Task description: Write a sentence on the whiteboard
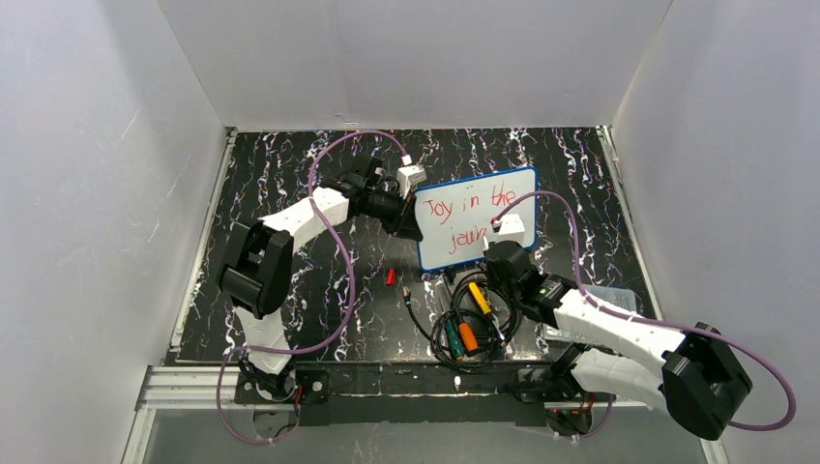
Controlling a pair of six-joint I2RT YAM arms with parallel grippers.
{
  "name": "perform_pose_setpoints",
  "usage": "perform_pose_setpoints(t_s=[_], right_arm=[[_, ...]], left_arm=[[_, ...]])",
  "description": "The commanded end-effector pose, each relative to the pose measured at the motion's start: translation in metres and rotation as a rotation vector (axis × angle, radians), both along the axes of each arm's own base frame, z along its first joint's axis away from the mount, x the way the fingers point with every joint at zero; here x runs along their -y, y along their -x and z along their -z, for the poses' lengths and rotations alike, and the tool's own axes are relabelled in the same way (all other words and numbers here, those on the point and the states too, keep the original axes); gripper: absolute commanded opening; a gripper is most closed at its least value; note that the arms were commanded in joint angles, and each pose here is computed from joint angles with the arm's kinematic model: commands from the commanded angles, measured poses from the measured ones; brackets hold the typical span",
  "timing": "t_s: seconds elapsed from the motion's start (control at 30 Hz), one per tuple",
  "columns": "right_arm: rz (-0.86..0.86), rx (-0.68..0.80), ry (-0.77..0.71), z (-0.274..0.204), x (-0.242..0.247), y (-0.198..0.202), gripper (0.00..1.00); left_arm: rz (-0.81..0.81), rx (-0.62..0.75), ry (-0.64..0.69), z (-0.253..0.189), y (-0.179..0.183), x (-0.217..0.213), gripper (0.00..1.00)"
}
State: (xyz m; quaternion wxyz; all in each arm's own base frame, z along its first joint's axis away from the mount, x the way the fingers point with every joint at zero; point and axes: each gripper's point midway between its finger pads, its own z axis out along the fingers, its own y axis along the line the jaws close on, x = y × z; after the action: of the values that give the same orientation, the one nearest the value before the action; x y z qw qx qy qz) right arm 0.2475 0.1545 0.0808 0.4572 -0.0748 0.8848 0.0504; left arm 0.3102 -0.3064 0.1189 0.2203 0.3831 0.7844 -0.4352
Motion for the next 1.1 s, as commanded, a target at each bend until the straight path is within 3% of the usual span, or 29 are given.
perform_pose_setpoints(t_s=[0.0,0.33,1.07], right_arm=[[0.025,0.051,-0.033,-0.016,0.0,-0.007,0.01],[0.07,0.168,0.003,-0.048,0.004,-0.029,0.01],[0.108,0.086,0.034,-0.023,0.015,-0.028,0.01]], left_arm=[[0.037,0.079,0.06,-0.038,0.001,0.006,0.0],[0.037,0.079,0.059,-0.037,0.001,0.006,0.0],[0.038,0.082,0.063,-0.039,0.001,0.006,0.0]])
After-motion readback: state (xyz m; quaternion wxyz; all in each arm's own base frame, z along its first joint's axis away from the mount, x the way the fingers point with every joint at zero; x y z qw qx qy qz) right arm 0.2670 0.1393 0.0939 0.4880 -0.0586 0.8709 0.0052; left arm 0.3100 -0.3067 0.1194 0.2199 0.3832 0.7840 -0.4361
